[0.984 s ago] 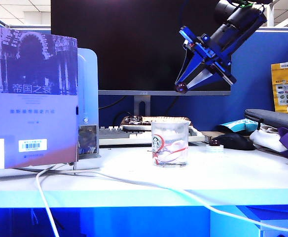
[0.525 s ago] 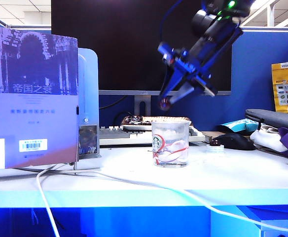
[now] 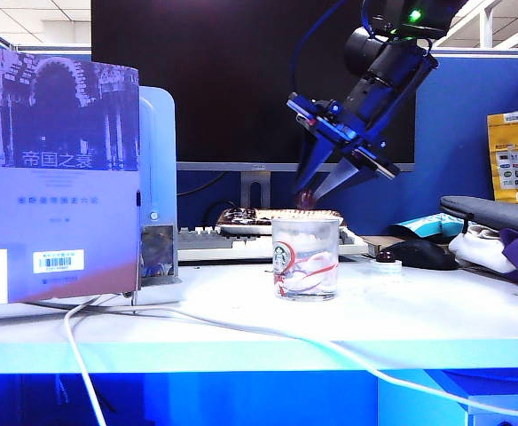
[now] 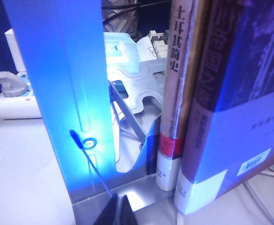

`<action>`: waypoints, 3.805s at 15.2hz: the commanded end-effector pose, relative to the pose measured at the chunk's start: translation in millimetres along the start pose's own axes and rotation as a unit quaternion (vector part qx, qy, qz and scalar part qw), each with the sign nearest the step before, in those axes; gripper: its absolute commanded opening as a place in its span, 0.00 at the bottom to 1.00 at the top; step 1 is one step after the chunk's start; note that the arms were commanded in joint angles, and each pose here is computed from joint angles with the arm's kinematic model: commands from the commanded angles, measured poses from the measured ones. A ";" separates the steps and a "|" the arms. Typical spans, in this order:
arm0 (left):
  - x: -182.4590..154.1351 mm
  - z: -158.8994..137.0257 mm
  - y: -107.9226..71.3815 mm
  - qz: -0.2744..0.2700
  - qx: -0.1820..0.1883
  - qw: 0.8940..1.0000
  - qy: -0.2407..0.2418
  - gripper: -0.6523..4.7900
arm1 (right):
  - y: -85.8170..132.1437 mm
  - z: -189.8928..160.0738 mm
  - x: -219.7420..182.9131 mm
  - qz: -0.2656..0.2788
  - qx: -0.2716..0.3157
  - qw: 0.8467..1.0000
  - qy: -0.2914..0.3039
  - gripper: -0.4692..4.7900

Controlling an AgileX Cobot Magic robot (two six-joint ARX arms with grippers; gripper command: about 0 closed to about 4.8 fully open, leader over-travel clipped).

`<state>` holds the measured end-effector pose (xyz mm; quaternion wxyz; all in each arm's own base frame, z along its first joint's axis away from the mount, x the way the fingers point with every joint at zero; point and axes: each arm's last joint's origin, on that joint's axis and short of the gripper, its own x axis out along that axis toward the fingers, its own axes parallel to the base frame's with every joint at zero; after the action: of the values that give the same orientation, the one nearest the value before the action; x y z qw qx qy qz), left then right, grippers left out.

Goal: Pick up the cherry on the right side of the glass and put it inside the glass.

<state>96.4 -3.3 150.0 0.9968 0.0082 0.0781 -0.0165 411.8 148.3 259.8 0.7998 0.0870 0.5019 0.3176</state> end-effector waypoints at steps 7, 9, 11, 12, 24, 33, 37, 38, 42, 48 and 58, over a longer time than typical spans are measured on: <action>-0.1 -1.3 -0.1 -0.002 0.002 1.000 0.005 0.11 | 11.8 14.3 -29.8 -0.002 -0.024 0.999 -0.048 0.09; -0.1 -1.2 -0.1 -0.002 0.002 1.000 0.005 0.11 | 30.4 25.0 -61.7 0.002 -0.048 0.995 -0.093 0.09; -0.1 -1.3 -0.1 -0.002 0.002 1.000 0.005 0.11 | 57.5 29.8 -112.6 -0.014 -0.079 0.984 -0.161 0.09; -0.1 -1.2 -0.1 -0.002 0.002 1.000 0.005 0.11 | 71.3 28.9 -138.0 -0.012 -0.094 0.977 -0.192 0.09; -0.1 -1.2 -0.1 -0.002 0.002 1.000 0.005 0.11 | 213.1 -246.8 -452.3 -0.030 -0.234 0.787 -0.570 0.09; -0.1 -1.2 -0.1 -0.002 0.002 1.000 0.005 0.11 | 148.7 -303.3 -360.0 -0.179 -0.186 0.785 -0.563 0.09; -0.1 -1.2 -0.1 -0.002 0.002 1.000 0.005 0.11 | 72.0 -287.4 -229.3 -0.190 -0.188 0.774 -0.573 0.09; -0.1 -1.2 -0.1 -0.002 0.002 1.000 0.005 0.11 | 57.4 -290.7 -208.9 -0.207 -0.176 0.776 -0.569 0.09; -0.1 -1.2 -0.1 -0.002 0.002 1.000 0.005 0.11 | 13.6 -315.7 -150.5 -0.243 -0.150 0.789 -0.544 0.09; -0.1 -1.1 -0.1 -0.002 0.002 1.000 0.005 0.11 | -14.3 -336.0 -119.0 -0.278 -0.121 0.798 -0.520 0.09; -0.1 -1.1 -0.1 -0.002 0.002 1.000 0.005 0.11 | -28.5 -350.7 -96.3 -0.277 -0.048 0.859 -0.427 0.09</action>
<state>96.4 -3.3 150.0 0.9968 0.0082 0.0781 -0.0165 94.6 5.7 151.5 0.9944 0.0272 0.0935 0.0421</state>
